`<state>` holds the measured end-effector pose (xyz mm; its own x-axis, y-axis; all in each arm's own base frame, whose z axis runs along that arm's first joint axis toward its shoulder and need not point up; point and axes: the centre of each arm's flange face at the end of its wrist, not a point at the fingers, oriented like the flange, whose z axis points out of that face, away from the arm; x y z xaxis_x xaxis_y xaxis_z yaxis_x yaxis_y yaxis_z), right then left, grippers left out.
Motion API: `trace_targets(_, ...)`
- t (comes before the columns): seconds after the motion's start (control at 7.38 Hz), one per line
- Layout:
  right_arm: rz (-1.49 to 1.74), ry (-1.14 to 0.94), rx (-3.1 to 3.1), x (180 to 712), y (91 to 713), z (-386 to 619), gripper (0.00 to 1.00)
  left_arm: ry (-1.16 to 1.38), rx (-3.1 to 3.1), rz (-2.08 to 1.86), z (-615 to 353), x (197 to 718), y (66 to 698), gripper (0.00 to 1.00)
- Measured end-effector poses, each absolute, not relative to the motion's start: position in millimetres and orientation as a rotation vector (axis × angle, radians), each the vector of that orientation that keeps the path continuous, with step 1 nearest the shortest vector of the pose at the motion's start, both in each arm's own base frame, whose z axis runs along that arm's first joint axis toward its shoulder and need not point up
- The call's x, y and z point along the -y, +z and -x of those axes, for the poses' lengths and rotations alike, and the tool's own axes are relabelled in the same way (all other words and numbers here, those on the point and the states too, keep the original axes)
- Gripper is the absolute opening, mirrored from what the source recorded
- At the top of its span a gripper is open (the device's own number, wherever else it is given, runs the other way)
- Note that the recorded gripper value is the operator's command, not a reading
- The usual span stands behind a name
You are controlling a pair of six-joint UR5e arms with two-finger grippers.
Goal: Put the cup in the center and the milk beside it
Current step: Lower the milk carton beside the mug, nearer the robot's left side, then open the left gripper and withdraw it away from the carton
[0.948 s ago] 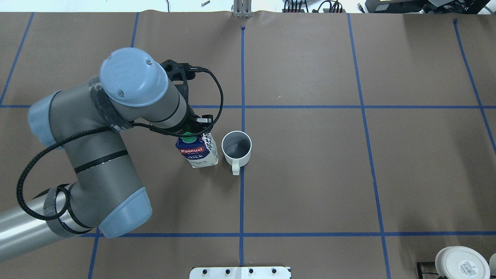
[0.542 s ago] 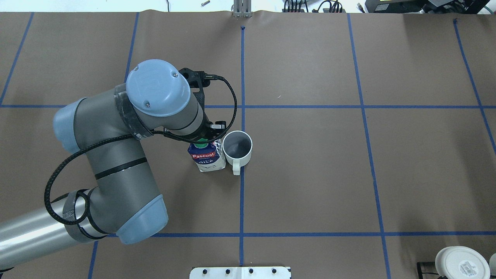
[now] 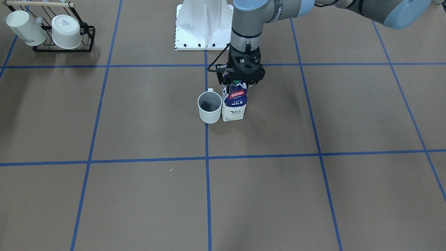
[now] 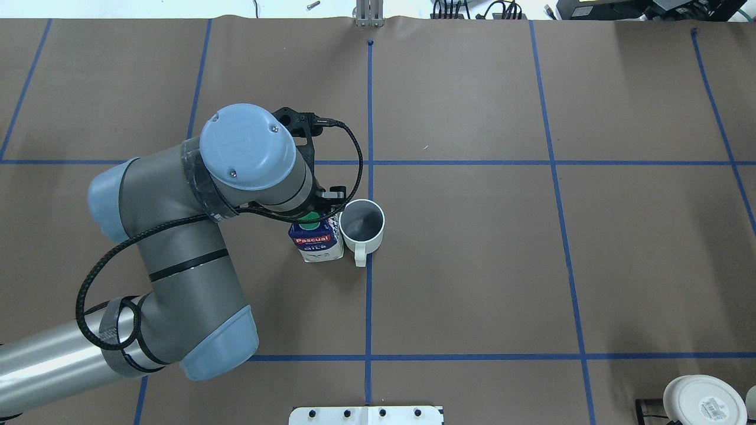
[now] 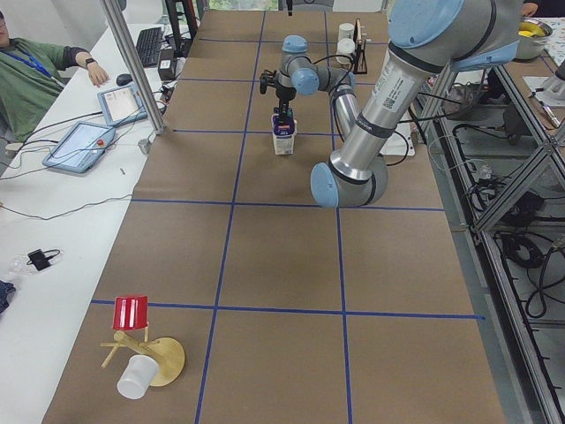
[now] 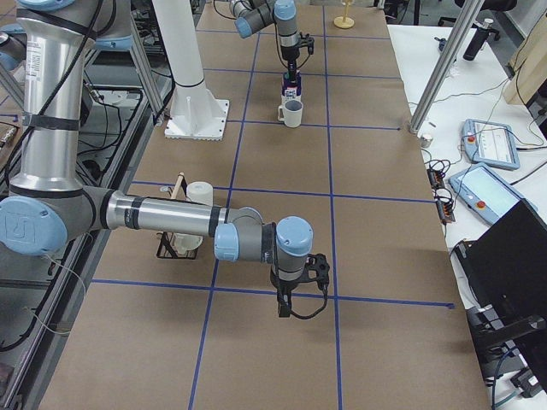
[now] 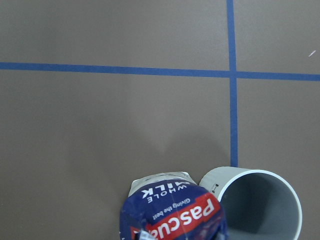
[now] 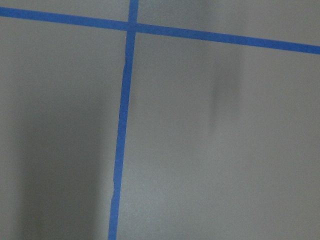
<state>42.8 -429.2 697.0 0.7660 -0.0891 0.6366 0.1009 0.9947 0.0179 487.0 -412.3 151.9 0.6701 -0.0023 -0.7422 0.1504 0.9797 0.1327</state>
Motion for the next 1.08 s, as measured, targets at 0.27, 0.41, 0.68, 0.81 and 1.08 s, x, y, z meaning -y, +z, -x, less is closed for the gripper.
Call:
trace_targets(0.27,0.022,-0.102,0.690,428,699,-43,1.00,-0.069,-0.838,-0.209,-467,409,142,0.99)
trace_targets(0.41,0.024,-0.101,0.690,428,701,-43,1.00,-0.039,-0.826,-0.210,-439,414,135,0.99)
trace_targets(0.68,0.027,-0.100,0.690,427,702,-43,1.00,0.060,-0.780,-0.225,-363,445,139,0.99)
trace_targets(0.81,0.028,-0.099,0.690,426,702,-43,1.00,0.145,-0.758,-0.225,-327,464,163,0.99)
trace_targets(1.08,0.030,-0.099,0.690,426,703,-43,1.00,0.266,-0.713,-0.175,-231,507,257,0.99)
